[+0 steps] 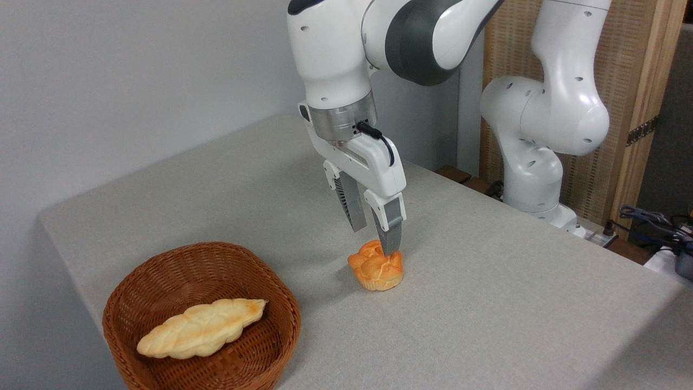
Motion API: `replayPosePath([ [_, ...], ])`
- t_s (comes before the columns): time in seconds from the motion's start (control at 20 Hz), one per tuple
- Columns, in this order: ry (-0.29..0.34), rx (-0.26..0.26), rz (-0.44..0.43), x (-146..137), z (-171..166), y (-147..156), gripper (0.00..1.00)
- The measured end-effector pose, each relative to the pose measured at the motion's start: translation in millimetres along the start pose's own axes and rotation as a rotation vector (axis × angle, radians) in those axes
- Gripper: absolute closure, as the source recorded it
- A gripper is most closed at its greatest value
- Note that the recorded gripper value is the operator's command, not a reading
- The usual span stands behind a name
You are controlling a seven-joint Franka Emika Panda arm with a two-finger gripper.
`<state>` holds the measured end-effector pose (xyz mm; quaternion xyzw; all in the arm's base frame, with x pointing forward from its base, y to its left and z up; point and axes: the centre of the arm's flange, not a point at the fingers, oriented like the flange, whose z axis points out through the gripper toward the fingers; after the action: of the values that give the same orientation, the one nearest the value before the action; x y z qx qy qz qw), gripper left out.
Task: Put bread into the basket
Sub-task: 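Close the gripper around the round orange bun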
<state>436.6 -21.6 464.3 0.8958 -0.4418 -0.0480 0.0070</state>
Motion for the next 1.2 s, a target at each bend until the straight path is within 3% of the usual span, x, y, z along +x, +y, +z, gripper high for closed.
replayPosePath([
  [0.65,-0.014,-0.017,0.059,-1.3,32.4,5.8,0.00],
  [0.9,0.013,0.015,0.065,2.1,36.8,2.4,0.00],
  [1.2,0.007,0.014,0.133,2.5,42.6,2.0,0.00],
])
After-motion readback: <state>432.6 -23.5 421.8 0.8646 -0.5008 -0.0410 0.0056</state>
